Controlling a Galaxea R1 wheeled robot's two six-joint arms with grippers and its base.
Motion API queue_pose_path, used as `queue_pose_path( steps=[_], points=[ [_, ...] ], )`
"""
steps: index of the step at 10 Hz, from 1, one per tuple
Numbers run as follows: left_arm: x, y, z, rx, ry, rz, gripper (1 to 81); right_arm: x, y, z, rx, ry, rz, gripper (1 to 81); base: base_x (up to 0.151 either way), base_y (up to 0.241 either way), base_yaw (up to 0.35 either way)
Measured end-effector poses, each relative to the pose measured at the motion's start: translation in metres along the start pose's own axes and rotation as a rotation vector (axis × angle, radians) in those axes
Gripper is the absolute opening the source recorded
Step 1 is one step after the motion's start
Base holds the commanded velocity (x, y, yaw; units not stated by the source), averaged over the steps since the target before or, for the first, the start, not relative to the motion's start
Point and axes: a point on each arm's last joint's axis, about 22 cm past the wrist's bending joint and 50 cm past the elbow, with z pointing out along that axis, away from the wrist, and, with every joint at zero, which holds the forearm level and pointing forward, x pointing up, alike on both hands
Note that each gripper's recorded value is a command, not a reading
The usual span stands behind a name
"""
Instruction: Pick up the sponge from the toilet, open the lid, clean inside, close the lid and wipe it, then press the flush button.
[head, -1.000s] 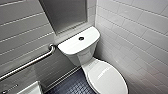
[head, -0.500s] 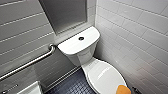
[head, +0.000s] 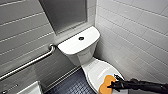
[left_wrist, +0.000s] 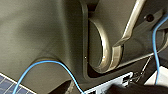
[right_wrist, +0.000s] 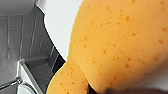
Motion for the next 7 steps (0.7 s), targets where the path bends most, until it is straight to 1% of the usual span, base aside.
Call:
queue_pose_path(
  steps=[1, 3, 4, 5, 7],
  points=[
    [0.000, 0.000, 0.000, 0.000, 0.000, 0.000, 81.1, 0.005, -0.019, 0.021, 0.005, -0.015, -0.018, 1.0, 0.000, 0.000, 0.000],
    [0.000, 0.001, 0.000, -0.001, 0.000, 0.000, 81.1, 0.023, -0.033, 0.049, -0.052, -0.046, -0.037, 1.0, 0.000, 0.000, 0.000],
    [0.000, 0.002, 0.001, -0.002, 0.000, 0.001, 81.1, 0.034, -0.051, 0.056, -0.069, -0.057, -0.059, 1.0, 0.000, 0.000, 0.000],
    [0.000, 0.002, 0.001, -0.003, 0.000, 0.000, 81.1, 0.052, -0.071, 0.058, -0.073, -0.046, -0.082, 1.0, 0.000, 0.000, 0.000],
    [0.000, 0.002, 0.001, -0.003, 0.000, 0.000, 81.1, 0.089, -0.093, 0.051, -0.070, 0.009, -0.109, 1.0, 0.000, 0.000, 0.000]
  ],
)
